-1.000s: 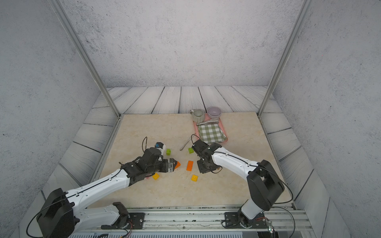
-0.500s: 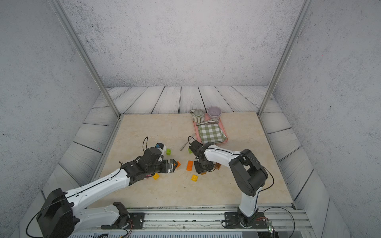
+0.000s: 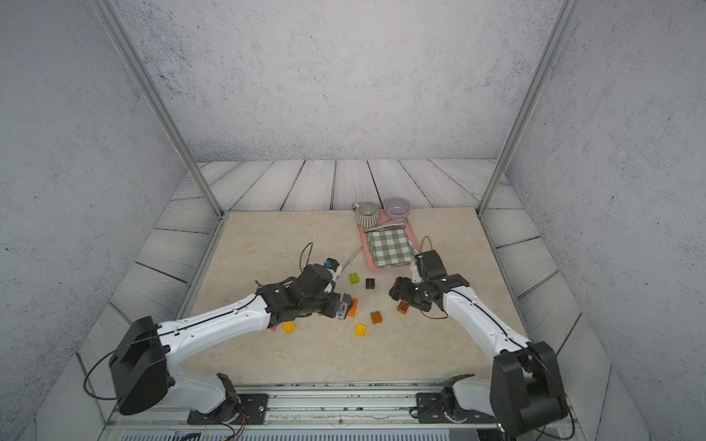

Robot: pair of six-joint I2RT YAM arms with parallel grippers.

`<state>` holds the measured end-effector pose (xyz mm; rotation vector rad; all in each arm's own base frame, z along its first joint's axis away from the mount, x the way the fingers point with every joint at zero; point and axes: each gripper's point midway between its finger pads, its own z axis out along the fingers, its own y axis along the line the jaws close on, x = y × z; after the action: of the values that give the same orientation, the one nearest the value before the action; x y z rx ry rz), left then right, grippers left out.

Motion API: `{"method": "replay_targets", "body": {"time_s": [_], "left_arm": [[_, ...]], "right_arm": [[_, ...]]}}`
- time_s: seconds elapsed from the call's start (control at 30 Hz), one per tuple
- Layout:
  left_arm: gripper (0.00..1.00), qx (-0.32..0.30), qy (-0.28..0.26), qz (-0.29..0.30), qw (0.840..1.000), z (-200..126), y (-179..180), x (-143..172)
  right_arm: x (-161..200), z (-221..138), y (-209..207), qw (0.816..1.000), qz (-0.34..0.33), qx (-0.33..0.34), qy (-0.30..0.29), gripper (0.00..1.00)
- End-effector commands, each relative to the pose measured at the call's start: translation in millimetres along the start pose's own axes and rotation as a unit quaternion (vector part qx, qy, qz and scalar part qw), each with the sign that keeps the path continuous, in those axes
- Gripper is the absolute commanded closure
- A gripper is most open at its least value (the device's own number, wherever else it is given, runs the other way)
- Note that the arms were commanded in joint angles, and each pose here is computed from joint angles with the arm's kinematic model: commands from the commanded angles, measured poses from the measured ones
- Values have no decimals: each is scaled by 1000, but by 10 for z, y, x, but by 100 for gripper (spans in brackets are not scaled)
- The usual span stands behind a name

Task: Assemble the letter r with lego
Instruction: Pick up the lego brick from the center of the board.

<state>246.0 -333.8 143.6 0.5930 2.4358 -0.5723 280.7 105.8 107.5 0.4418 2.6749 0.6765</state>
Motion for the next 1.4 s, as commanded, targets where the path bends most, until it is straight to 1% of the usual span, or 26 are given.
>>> {"method": "replay_targets", "body": {"time_s": [0.0,0.1,0.2,0.3,0.37,0.57,0.67,0.77,0.9,0.97,1.13,1.27,1.37], "left_arm": [[6,-4,47,45,998,301,-287,21],[10,-17,95,70,993,648,-557,45],[11,-22,120,82,989,917,-796,41],[11,-33,143,96,984,1131,-975,59],[12,-48,154,106,981,1245,-1031,72],[19,-95,172,128,972,1522,-1004,76],[20,-113,176,141,968,1659,-957,101],[25,-111,164,145,969,1718,-978,33],[28,-109,165,150,969,1807,-1005,22],[31,-108,167,151,968,1850,-1013,33],[42,-100,175,150,968,1910,-1038,85],[53,-97,175,150,968,1894,-1048,75],[62,-94,172,151,969,1861,-1065,46]], "right_arm": [[84,-90,-274,993,111,-31,19,24],[46,-218,-576,983,180,-24,-2,24],[34,-300,-852,971,238,-13,-21,24],[76,-350,-1047,960,277,1,-29,27],[85,-379,-1111,957,289,-1,-37,30],[100,-407,-1081,959,282,-10,-37,34],[90,-415,-1066,960,278,-13,-37,36],[80,-425,-1052,961,273,-16,-38,37],[68,-432,-1031,962,269,-22,-37,41],[67,-433,-1023,963,267,-24,-37,41],[64,-441,-1012,964,263,-25,-36,43],[67,-434,-1015,964,262,-25,-35,44],[57,-440,-1013,965,258,-25,-37,44]]}}
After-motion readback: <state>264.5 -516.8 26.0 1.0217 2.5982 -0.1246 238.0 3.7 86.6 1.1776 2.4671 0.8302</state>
